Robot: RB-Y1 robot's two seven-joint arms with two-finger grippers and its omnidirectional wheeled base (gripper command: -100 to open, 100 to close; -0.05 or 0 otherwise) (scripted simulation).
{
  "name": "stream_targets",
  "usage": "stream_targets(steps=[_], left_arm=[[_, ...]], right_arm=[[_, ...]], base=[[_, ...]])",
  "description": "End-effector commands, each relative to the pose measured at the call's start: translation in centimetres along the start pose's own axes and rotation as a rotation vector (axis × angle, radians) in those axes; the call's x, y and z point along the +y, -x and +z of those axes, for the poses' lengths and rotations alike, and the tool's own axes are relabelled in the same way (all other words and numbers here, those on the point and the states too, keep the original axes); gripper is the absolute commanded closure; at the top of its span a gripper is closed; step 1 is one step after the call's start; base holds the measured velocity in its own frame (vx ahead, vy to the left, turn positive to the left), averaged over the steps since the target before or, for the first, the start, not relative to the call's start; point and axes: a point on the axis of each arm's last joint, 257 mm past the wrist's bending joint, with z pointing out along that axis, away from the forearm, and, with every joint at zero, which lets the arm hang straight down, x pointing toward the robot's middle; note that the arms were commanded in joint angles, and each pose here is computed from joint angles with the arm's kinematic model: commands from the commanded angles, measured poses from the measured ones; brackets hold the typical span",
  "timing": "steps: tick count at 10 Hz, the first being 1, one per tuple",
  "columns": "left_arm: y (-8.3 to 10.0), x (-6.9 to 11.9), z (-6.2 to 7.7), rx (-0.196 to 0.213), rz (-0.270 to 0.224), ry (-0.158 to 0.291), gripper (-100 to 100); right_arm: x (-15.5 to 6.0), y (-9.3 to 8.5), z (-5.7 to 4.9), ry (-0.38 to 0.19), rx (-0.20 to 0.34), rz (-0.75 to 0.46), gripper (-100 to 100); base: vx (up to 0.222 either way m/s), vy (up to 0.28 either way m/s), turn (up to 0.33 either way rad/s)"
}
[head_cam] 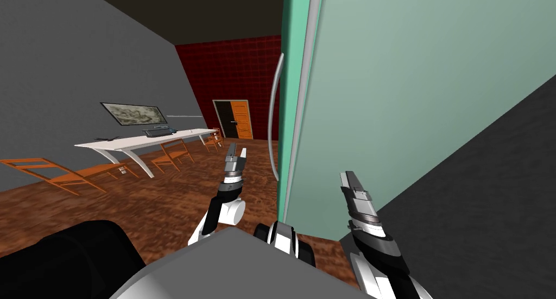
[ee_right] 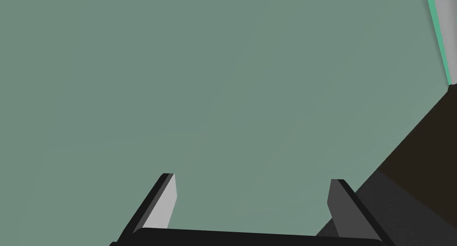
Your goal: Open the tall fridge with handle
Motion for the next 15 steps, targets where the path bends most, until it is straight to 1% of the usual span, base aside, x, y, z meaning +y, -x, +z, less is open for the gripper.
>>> stream_targets(steps=[1, 4, 6, 7, 8, 9, 11, 12, 13, 14, 15], left_arm=[[0.0, 0.0, 0.0, 0.000, 0.000, 0.000, 0], [0.0, 0.0, 0.0, 0.000, 0.000, 0.000, 0], [0.0, 0.0, 0.0, 0.000, 0.000, 0.000, 0], [0.0, 0.0, 0.0, 0.000, 0.000, 0.000, 0], [0.0, 0.0, 0.0, 0.000, 0.000, 0.000, 0], [0.0, 0.0, 0.0, 0.000, 0.000, 0.000, 0], [0.0, 0.0, 0.0, 0.000, 0.000, 0.000, 0], [0.0, 0.0, 0.0, 0.000, 0.000, 0.000, 0], [0.0, 0.0, 0.0, 0.000, 0.000, 0.000, 0], [0.0, 0.0, 0.0, 0.000, 0.000, 0.000, 0], [0.0, 0.0, 0.0, 0.000, 0.000, 0.000, 0]], right_arm=[[-0.2, -0.4, -0.3, 0.009, 0.016, -0.088, -100], [-0.7, -1.2, -0.8, 0.027, 0.043, -0.200, -100], [-0.7, -1.2, -0.8, 0.028, 0.042, -0.237, -100], [-0.9, -1.6, -1.1, 0.037, 0.055, -0.288, -100], [-0.9, -1.6, -1.1, 0.038, 0.054, -0.314, -100], [-1.2, -2.1, -1.4, 0.048, 0.066, -0.353, -100], [-1.2, -2.1, -1.4, 0.049, 0.066, -0.393, -100], [-1.5, -2.6, -1.7, 0.059, 0.077, -0.440, -100], [-1.5, -2.6, -1.7, 0.060, 0.077, -0.467, -100], [-1.9, -3.1, -2.1, 0.071, 0.089, -0.505, -100], [-1.9, -3.1, -2.1, 0.072, 0.088, -0.533, -100]], base=[[0.023, 0.061, -0.048], [0.034, 0.064, -0.087], [0.021, 0.051, -0.022], [0.028, 0.049, -0.084], [0.019, 0.056, -0.074], [0.018, 0.073, -0.121], [-0.006, 0.045, -0.029], [-0.005, 0.053, -0.077], [-0.006, 0.057, -0.083], [-0.006, 0.070, -0.145], [-0.008, 0.066, -0.071]])
